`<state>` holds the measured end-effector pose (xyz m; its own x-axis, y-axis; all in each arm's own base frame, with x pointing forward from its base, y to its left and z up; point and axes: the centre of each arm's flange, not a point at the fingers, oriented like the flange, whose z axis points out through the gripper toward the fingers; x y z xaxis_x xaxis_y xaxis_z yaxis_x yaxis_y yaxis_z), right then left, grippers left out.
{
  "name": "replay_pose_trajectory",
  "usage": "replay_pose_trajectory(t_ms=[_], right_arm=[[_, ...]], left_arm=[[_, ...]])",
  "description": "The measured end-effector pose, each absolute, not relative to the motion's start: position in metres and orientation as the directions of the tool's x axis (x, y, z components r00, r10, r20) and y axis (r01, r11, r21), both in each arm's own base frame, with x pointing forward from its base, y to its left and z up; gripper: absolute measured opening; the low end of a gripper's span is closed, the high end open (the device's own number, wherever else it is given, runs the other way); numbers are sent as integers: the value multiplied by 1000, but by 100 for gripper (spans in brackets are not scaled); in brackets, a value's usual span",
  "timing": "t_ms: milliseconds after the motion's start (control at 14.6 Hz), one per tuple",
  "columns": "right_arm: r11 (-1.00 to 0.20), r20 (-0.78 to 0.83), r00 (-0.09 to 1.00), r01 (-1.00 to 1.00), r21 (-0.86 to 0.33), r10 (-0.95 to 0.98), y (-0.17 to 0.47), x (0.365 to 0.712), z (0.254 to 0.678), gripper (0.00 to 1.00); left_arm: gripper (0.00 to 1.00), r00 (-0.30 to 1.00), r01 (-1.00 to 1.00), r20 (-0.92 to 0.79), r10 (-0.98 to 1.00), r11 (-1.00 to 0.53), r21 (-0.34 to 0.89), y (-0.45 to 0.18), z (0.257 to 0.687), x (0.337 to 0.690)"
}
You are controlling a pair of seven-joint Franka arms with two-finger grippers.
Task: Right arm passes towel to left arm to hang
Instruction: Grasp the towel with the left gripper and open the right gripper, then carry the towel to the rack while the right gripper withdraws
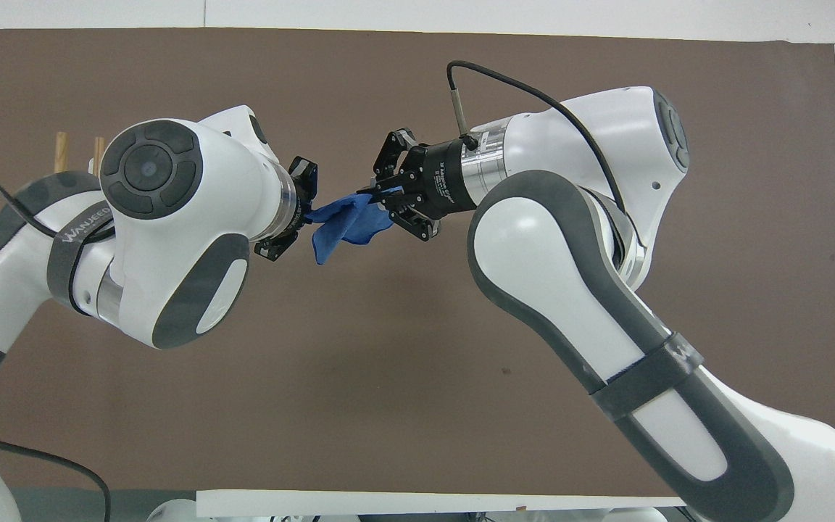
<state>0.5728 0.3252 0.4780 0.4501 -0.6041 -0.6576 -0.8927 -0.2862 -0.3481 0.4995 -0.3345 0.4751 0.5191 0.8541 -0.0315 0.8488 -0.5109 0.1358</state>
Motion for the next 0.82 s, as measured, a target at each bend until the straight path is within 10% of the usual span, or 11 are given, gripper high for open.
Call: replay_pose_trajectory(t_ms=[410,820], right_arm=[[-294,-655,458,-889,-352,-601,333,569,478,6],[-433,-499,615,-786,-440,-610,320,576,477,65]], left_arm=[[2,517,850,-31,855,-509,134,-333,474,501],[2,516,851,-31,856,-508,130,-333,479,502]])
